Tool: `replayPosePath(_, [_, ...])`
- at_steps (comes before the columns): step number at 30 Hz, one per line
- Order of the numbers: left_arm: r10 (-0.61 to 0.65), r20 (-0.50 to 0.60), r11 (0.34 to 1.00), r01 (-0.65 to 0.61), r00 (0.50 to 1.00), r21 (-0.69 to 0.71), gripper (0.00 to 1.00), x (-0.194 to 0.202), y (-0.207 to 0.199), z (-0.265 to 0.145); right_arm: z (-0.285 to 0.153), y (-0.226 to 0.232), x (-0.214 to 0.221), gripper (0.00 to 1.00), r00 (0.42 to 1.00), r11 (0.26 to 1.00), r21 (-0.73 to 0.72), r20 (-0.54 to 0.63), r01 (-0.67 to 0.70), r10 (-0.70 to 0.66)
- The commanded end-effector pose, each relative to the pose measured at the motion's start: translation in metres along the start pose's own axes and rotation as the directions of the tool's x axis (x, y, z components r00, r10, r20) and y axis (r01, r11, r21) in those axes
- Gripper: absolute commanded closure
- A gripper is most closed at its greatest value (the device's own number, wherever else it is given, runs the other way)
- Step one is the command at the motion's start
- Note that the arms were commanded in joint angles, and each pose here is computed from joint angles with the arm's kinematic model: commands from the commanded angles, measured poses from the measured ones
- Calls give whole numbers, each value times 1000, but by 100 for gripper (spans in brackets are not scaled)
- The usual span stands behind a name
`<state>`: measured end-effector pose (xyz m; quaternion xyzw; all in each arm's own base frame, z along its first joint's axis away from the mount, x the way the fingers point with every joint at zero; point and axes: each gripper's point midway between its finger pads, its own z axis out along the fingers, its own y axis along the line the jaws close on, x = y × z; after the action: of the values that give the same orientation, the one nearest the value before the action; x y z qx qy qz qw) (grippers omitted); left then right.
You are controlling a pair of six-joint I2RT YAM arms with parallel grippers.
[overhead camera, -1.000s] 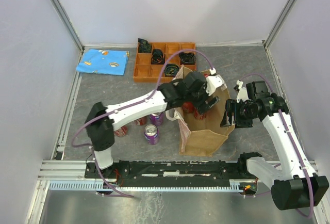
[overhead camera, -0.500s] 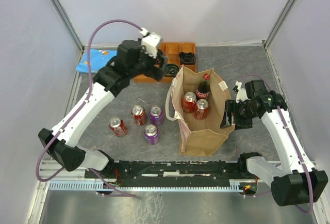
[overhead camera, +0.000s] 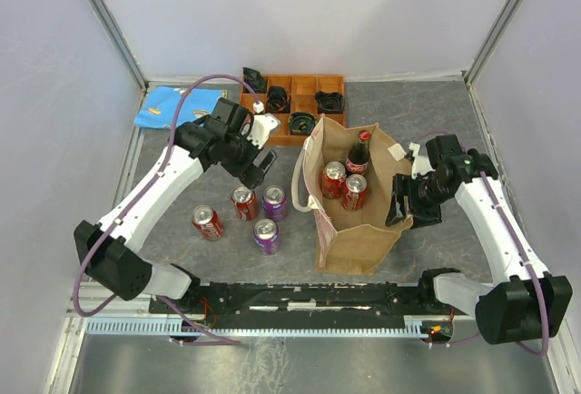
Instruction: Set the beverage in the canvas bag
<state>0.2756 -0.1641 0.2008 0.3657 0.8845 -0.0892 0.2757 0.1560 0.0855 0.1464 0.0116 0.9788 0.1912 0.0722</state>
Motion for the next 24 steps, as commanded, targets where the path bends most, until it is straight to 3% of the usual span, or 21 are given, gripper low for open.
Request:
replayPosePath(1, [101, -93, 994, -97, 991, 40, 3, 15, 2, 20, -3, 1, -2, 26, 1000, 1000, 1, -16, 20, -20])
replayPosePath(7, [153, -183, 988, -147, 971, 45, 2, 33, 9, 43, 0, 0, -2, 26, 999, 1000, 4, -29, 18, -18])
replayPosePath(24, [220, -329, 974, -188, 918, 125, 4, 80, 14, 59, 1, 2, -13, 26, 1000, 1000, 5, -25, 2, -2])
